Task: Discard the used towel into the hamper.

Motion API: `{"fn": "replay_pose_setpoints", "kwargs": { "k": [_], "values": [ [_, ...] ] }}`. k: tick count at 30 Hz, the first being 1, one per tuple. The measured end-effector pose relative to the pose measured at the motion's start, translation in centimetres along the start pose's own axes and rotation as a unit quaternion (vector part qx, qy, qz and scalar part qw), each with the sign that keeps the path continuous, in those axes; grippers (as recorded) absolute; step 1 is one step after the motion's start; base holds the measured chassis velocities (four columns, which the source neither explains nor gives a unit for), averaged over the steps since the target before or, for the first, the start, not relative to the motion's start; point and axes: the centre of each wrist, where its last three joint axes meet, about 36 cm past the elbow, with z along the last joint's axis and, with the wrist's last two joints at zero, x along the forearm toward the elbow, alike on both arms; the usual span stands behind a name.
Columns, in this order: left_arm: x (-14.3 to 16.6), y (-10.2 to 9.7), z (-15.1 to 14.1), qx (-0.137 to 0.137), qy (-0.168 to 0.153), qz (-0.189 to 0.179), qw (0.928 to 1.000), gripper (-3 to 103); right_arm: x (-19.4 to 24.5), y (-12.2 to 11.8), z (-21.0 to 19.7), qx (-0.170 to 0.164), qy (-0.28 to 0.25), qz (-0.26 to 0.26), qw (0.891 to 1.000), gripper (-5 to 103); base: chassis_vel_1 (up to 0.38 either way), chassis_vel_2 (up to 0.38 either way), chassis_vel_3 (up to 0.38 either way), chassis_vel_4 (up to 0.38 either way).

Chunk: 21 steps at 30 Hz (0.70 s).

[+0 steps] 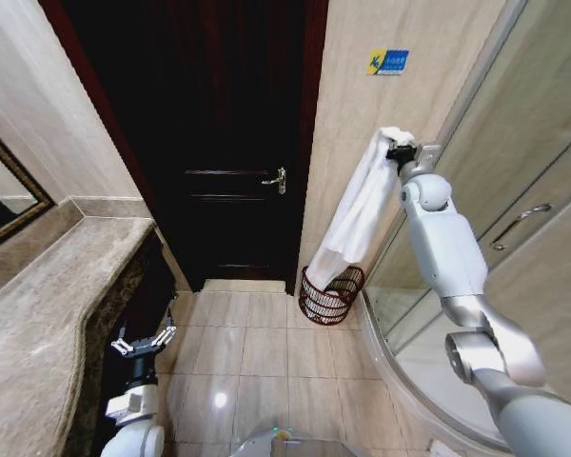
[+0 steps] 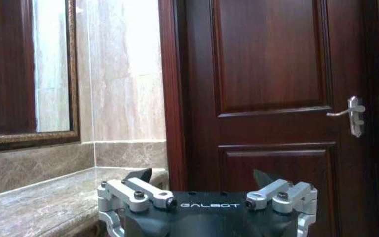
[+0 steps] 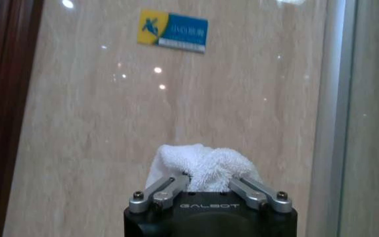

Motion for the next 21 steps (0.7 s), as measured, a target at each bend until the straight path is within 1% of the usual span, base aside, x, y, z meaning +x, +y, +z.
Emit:
{"fn": "replay_pose_setpoints", "kwargs": {
  "k": [4, 9, 13, 21],
  "values": [
    [-0.1, 0.1, 0.0, 0.000, -0.001, -0.001, 1.0000, 100, 0.2, 0.3, 1.3, -0.004, 0.006, -0.002, 1.000, 10, 0.000, 0.000, 0.000, 0.000],
    [-0.1, -0.2, 0.0, 0.003, 0.001, 0.000, 1.0000, 100, 1.6, 1.5, 3.5, -0.020, 0.017, -0.013, 1.000, 10, 0.000, 0.000, 0.000, 0.000],
    [-0.1, -0.3, 0.1, 0.004, 0.001, 0.001, 1.0000, 100, 2.2, 1.6, 4.4, -0.022, 0.022, -0.016, 0.999, 10, 0.000, 0.000, 0.000, 0.000],
    [-0.3, -0.5, 1.1, 0.008, 0.006, 0.002, 0.9999, 100, 4.5, 1.7, 8.1, -0.016, 0.052, -0.012, 0.998, 10, 0.000, 0.000, 0.000, 0.000]
  ]
}}
